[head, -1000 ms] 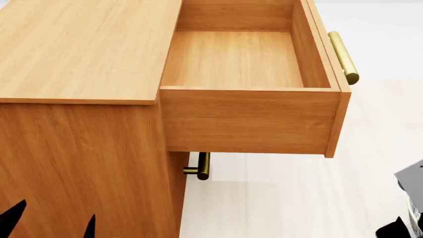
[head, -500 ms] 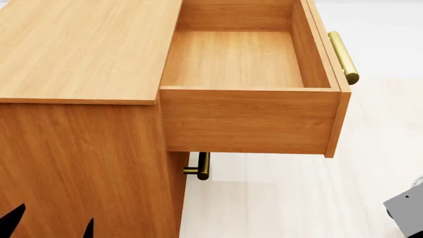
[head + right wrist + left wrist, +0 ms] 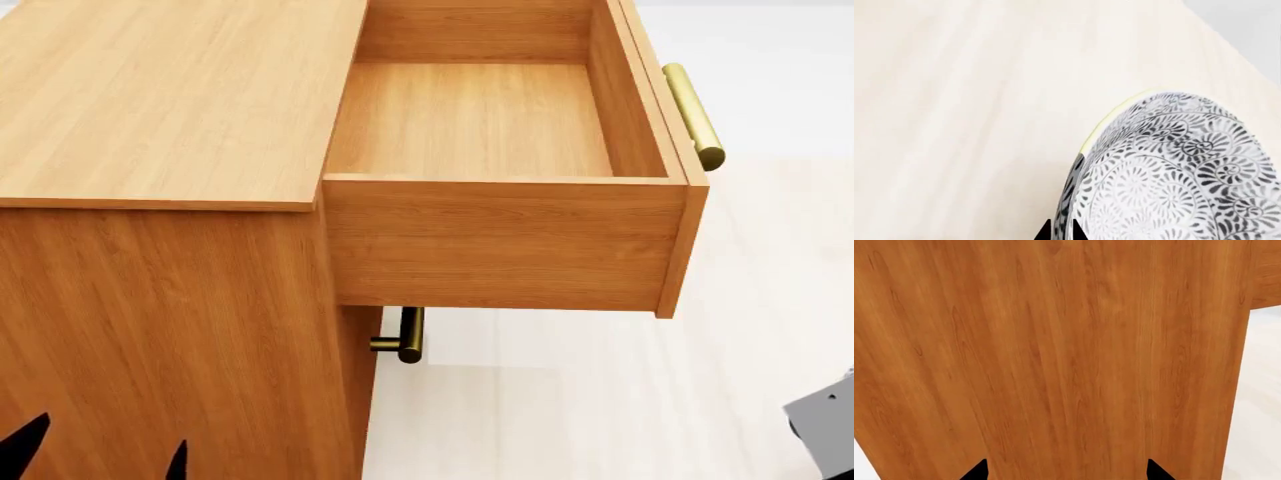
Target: Put the bowl on top of the cabinet.
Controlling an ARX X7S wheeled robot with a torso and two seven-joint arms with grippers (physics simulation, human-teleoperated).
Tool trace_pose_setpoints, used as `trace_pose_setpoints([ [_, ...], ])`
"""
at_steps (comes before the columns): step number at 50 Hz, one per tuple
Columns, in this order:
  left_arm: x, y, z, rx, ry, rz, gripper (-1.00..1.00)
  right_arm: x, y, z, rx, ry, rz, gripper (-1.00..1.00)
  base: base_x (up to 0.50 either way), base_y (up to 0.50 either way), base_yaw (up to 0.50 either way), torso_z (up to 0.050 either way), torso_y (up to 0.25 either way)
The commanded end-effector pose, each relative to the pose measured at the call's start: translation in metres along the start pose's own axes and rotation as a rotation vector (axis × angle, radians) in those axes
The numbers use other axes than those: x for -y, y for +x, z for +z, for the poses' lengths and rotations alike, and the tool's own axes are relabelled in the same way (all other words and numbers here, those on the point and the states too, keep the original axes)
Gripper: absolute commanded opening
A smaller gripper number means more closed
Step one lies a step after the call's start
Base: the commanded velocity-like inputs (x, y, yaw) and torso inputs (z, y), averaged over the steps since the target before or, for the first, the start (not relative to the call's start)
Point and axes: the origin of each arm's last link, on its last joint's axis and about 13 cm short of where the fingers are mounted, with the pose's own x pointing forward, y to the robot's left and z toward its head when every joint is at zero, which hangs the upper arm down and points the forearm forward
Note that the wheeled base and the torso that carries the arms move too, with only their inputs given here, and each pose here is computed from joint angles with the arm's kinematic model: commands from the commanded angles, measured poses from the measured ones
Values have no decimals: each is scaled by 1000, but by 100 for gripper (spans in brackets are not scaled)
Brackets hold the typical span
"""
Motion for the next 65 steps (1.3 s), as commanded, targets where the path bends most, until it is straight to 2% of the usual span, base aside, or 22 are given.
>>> trace_pose_setpoints([
  [1,-2,4,1,6,-33,0,100,8,-5,10,37,25,-28,-100,0,0,0,0,0],
  [8,-1,2,4,16,-29,-5,100,25,-25,21,79,52,-74,-100,0,0,0,0,0],
  [9,-1,2,4,16,-27,-5,100,33,-40,31,88,58,-85,-100,0,0,0,0,0],
  [11,-2,1,4,16,-27,-5,100,41,-50,35,112,82,-96,-100,0,0,0,0,0],
  [14,-2,-1,5,17,-25,-5,100,43,-54,30,129,92,-130,-100,0,0,0,0,0],
  [18,-4,-1,6,21,-32,1,100,56,-79,40,156,105,-183,-100,0,0,0,0,3],
  [22,-3,-3,4,22,-35,-4,100,57,-92,44,133,42,-236,-100,0,0,0,0,0],
  [27,-3,-4,1,16,-39,-11,100,62,-106,53,157,52,-254,-100,0,0,0,0,0],
  [45,-5,-3,6,31,-40,-7,100,100,-172,100,238,22,-418,-100,0,0,0,0,1],
  [60,-5,-6,5,25,-29,-21,100,118,-217,136,307,15,-510,-100,0,0,0,0,0],
  [65,-2,-5,6,23,-16,-36,100,122,-232,149,331,-14,-531,-100,0,0,0,0,0],
])
